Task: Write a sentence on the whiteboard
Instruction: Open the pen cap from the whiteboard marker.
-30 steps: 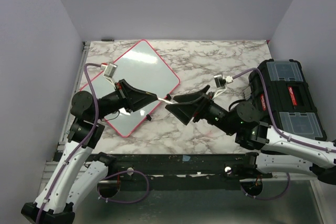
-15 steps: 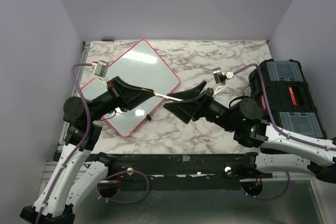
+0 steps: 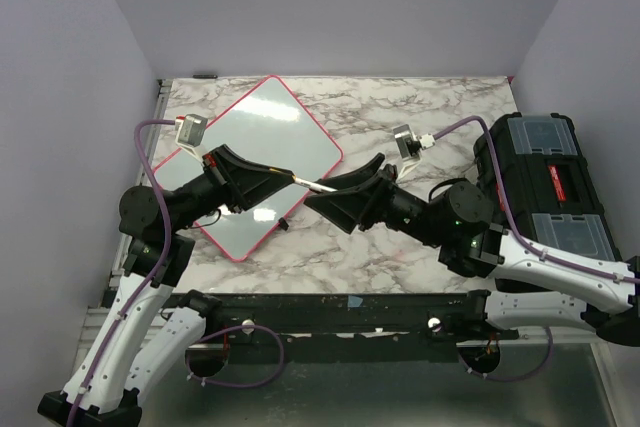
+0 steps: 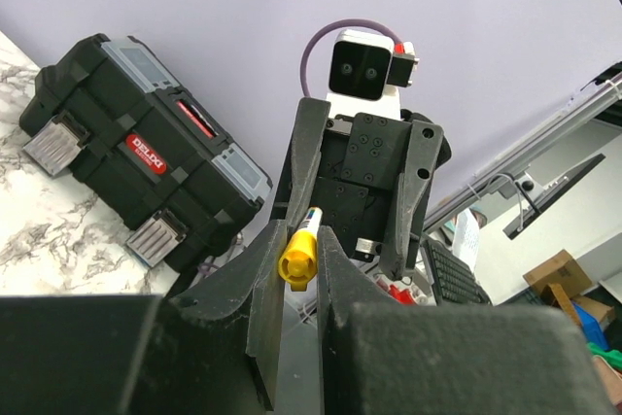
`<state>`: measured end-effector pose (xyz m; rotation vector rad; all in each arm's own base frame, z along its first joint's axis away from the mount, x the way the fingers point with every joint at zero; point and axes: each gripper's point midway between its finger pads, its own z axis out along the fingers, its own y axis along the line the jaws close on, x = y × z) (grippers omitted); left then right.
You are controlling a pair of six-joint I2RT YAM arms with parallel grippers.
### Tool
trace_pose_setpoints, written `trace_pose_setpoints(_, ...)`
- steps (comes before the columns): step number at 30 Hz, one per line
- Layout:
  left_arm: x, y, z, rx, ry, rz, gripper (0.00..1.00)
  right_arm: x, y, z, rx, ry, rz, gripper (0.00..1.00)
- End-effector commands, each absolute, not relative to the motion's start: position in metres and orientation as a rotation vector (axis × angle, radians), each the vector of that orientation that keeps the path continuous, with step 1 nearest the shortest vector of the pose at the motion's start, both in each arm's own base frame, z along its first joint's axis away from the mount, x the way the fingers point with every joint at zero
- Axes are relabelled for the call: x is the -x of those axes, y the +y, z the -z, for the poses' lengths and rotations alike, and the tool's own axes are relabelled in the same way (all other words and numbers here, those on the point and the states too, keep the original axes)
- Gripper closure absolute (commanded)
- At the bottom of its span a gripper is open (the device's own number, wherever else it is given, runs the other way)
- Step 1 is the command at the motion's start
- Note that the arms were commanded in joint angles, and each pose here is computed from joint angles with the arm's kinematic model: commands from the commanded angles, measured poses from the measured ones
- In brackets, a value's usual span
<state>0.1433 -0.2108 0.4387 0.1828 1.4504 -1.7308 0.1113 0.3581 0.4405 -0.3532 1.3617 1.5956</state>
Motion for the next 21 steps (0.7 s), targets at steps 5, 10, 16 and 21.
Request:
trace_pose_setpoints(5, -0.1423, -0.2106, -0.4403, -0.197, 1.447, 1.716, 1.0, -0.0993, 0.3607, -0.4679, 0.399, 1.265, -1.662, 0.49)
trace_pose_setpoints(10, -0.1418, -0.2101, -0.4399, -0.196, 1.455, 1.708, 1.0, -0.1015, 0.3589, -0.4721, 0.381, 1.25, -1.658, 0.51)
trace_pose_setpoints(16, -0.1393, -0.209, -0.4378, -0.197, 1.46, 1.701, 1.0, -0.1053, 0.3591, -0.4735, 0.359, 1.243, -1.651, 0.56)
trace_pose_setpoints(21, -0.1399, -0.2093, -0.4331, -0.199, 1.479, 1.689, 1.0, -0.1063, 0.3621, -0.4734, 0.359, 1.245, -1.651, 0.62)
